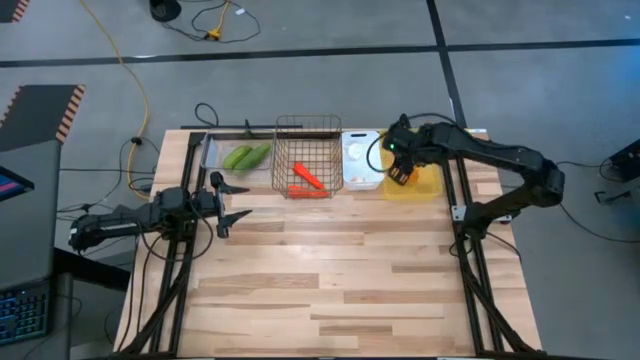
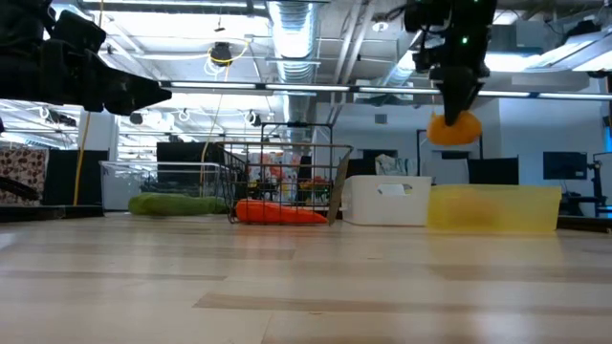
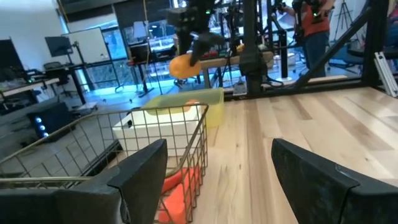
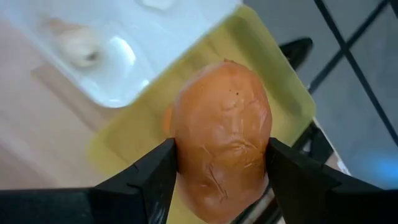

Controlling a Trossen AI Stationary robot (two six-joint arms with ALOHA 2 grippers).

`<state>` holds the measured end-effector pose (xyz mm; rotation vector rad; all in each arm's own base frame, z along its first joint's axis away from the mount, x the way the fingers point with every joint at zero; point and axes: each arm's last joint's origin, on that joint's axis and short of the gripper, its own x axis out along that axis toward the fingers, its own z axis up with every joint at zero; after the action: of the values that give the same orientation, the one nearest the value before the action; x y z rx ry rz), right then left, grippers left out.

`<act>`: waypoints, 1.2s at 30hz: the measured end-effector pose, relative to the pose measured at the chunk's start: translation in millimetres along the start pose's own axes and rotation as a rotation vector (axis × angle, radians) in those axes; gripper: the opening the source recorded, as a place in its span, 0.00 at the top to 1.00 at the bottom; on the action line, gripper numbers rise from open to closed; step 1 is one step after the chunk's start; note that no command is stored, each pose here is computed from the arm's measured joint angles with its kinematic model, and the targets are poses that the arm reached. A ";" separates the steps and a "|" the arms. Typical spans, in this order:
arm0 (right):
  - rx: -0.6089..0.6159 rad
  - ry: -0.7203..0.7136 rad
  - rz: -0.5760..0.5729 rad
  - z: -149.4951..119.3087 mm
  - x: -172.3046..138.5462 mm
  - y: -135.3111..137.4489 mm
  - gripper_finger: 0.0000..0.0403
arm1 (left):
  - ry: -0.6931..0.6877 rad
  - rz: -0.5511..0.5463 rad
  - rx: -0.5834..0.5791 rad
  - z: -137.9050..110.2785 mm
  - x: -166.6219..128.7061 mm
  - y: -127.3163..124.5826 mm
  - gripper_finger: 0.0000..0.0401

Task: Sort produce into baskets
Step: Put the potato into the yellow bin

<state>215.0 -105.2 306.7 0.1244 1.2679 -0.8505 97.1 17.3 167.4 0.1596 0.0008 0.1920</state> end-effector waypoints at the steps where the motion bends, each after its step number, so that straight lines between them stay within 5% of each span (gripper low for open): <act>1: 0.018 0.011 -0.008 0.8 2.9 -4.6 0.37 | 0.001 0.000 0.000 -0.2 0.0 0.0 0.31; 15: 0.050 0.289 -0.077 20.2 79.5 -23.9 0.37 | 0.003 -0.009 -0.010 -0.7 0.1 -0.4 0.31; 25: -0.134 0.633 -0.083 7.4 111.8 -14.5 0.37 | 0.003 -0.009 0.002 -0.8 0.2 -0.4 0.31; 36: -0.132 0.703 -0.096 6.4 124.9 -11.2 0.37 | 0.004 -0.009 0.002 -1.0 0.2 -0.4 0.31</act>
<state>218.7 -177.6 204.2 0.2736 1.9968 -0.8299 97.4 17.1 166.4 0.1607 0.0054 0.1831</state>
